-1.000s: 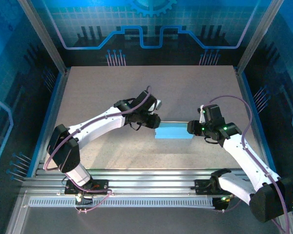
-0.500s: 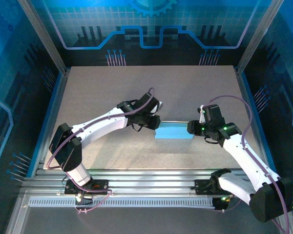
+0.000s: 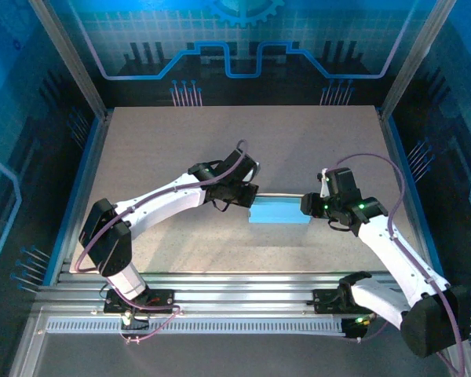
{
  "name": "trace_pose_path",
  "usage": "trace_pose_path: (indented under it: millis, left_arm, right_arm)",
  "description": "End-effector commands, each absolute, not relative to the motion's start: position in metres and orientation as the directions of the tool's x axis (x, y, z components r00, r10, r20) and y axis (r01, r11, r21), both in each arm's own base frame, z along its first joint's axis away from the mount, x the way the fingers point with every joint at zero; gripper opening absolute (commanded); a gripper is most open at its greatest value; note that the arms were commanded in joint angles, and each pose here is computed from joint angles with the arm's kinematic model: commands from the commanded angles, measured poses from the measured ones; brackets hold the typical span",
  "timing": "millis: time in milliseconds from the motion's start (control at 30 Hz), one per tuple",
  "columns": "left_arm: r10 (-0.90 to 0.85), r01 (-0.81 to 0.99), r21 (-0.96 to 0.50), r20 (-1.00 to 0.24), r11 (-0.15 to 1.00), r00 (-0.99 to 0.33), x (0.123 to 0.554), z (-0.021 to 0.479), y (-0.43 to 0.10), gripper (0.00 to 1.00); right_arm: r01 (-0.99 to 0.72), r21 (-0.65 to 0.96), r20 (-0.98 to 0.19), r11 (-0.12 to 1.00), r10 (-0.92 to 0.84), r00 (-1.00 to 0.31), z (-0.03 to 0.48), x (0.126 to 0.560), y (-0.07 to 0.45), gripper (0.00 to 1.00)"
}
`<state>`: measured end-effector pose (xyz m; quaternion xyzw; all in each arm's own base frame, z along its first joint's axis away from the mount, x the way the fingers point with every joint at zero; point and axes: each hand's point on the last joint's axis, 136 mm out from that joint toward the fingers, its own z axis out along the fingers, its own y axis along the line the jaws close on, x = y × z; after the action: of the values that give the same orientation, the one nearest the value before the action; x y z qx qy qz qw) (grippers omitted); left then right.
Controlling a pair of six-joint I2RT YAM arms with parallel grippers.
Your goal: Fold the paper box
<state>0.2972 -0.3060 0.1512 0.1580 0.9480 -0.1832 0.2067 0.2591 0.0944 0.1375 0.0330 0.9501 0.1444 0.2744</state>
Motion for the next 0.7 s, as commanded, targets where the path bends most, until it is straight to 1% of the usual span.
trace_pose_path:
  millis: [0,300,667]
  left_arm:
    - [0.182,0.359,-0.336,-0.457,0.871,-0.87,0.298,0.165,-0.317,0.0]
    - [0.15,0.319,-0.371,-0.417,0.872,-0.897,0.29,0.161,-0.316,0.0]
    - [0.171,0.314,-0.328,-0.398,0.891,-0.901,0.282,0.143,-0.305,0.0]
  right_arm:
    - [-0.01,0.272,-0.451,0.962,0.118,-0.885,0.122,0.247,0.093,0.44]
    - [-0.003,0.264,-0.451,0.965,0.12,-0.885,0.118,0.245,0.092,0.44]
    - [-0.004,0.258,-0.46,0.966,0.119,-0.88,0.122,0.244,0.091,0.44]
